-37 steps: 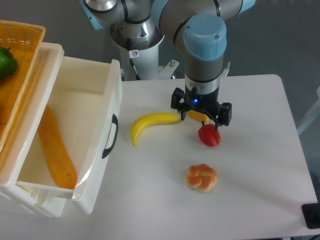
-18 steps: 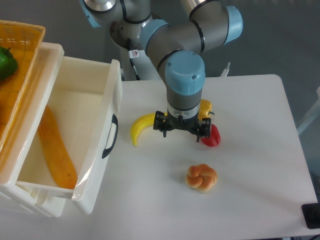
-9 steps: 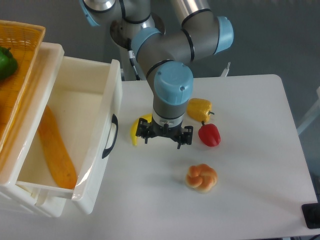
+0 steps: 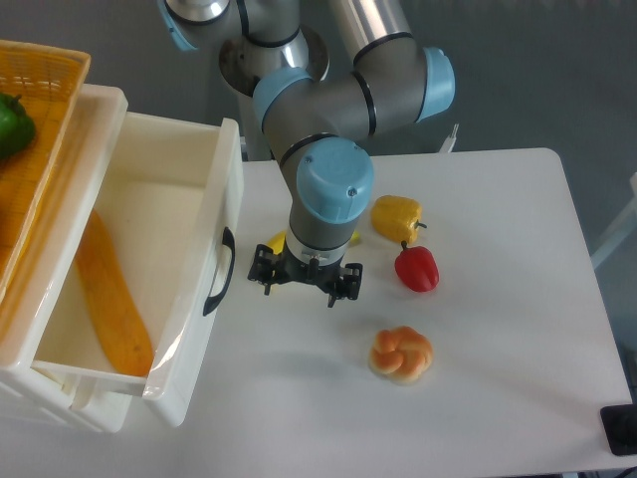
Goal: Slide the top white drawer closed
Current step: 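Move the gripper toward the open white drawer's front face, then lower the gripper beside the drawer front near its black handle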
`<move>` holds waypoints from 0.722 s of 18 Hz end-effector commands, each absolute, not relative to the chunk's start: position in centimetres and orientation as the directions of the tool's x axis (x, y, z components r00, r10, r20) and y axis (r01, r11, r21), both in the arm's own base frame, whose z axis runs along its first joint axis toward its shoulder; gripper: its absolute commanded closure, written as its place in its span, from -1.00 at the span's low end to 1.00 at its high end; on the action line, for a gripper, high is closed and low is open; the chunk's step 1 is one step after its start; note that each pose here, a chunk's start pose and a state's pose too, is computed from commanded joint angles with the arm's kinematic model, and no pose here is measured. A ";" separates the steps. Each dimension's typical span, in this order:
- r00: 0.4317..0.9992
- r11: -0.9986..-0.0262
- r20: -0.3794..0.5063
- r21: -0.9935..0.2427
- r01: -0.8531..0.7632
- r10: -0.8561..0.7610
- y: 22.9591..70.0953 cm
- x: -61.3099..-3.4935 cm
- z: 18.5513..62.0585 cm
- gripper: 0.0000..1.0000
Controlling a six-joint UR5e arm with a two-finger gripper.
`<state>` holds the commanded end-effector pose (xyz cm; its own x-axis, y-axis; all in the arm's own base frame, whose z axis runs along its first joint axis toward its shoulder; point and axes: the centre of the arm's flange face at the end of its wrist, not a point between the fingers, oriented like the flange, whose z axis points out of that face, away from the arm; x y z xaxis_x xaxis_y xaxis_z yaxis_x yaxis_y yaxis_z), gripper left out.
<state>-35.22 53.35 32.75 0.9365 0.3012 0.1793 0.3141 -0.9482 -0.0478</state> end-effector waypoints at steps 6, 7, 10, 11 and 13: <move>0.935 -0.950 0.188 -0.032 0.312 0.301 53.6 -35.3 31.5 -1.00; 0.934 -0.949 0.190 -0.031 0.313 0.302 53.6 -35.3 31.5 -1.00; 0.934 -0.950 0.192 -0.028 0.312 0.301 53.7 -35.3 31.3 -1.00; 0.935 -0.951 0.194 -0.024 0.308 0.297 53.9 -35.1 31.1 -1.00; 0.933 -0.951 0.203 -0.026 0.309 0.297 54.0 -35.0 30.9 -1.00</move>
<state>-35.04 53.99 30.88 0.9330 0.2972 0.2032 0.3085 -0.9509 -0.0260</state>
